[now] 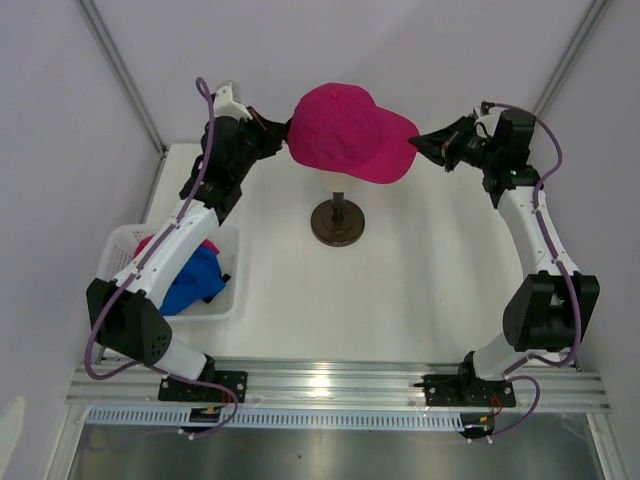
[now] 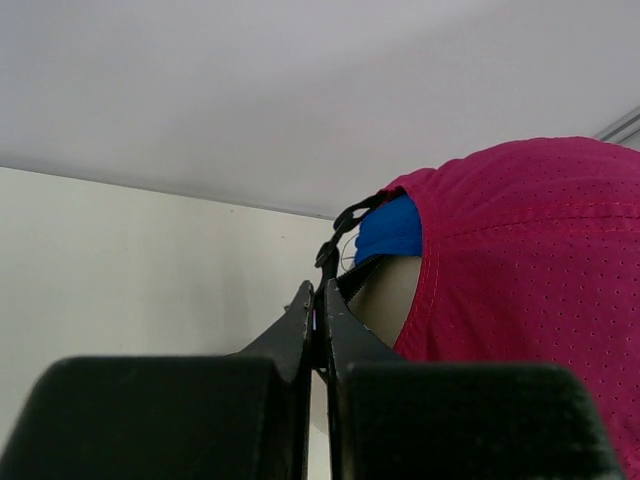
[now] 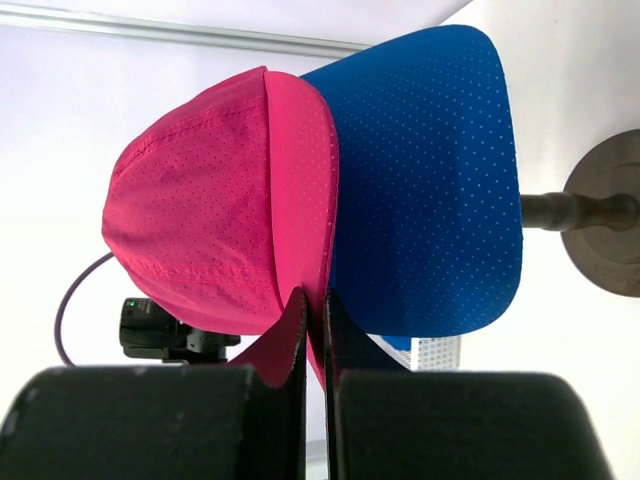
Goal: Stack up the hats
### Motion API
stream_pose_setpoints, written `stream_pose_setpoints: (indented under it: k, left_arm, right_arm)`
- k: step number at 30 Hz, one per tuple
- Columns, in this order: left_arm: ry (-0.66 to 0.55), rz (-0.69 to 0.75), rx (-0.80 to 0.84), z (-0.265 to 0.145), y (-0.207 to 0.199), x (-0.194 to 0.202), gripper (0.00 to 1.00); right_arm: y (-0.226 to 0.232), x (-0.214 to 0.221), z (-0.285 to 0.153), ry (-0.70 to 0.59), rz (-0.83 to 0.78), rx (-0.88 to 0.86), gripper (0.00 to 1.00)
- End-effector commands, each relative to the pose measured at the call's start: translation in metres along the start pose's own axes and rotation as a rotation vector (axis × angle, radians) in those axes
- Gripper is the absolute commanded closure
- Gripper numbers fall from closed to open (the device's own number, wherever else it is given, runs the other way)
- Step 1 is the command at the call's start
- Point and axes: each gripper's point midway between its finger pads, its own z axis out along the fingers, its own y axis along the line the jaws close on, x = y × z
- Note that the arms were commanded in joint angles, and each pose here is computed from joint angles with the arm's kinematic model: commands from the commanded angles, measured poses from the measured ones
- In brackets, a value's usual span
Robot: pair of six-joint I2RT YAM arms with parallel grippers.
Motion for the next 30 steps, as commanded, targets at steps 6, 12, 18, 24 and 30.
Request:
stream_pose_setpoints:
  k: [6,12,18,24,30]
  left_arm:
    - [0.026,0.109,-0.107,-0.019,0.029,0.006,0.99]
    - [-0.021,0.171,-0.077,-0.034,0.01,-0.029,0.76]
    - [-0.093,0.254,-0.111,-0.06,0.008,-0.066,0.29]
    - [-0.109,0.209,-0.354,-0.117,0.082,-0.091,0.04]
    - [-0.027,0.006,-0.708,-0.199,0.196,-0.066,0.03]
  right_arm:
    - [-0.046,-0.01,0.003,-0.003,-0.023,0.137,1.0]
    - [-0.037,-0.008,-0.006,-0.004,-0.084,0.163,0.73]
    - [-0.009,-0.016,-0.026,0.003,-0.247,0.2,0.5]
    - [0.054,-0.003,-0.063,-0.04,-0.499,0.162,0.4]
    - [0.097,0.077,-0.091,-0.031,-0.817,0.001,0.29]
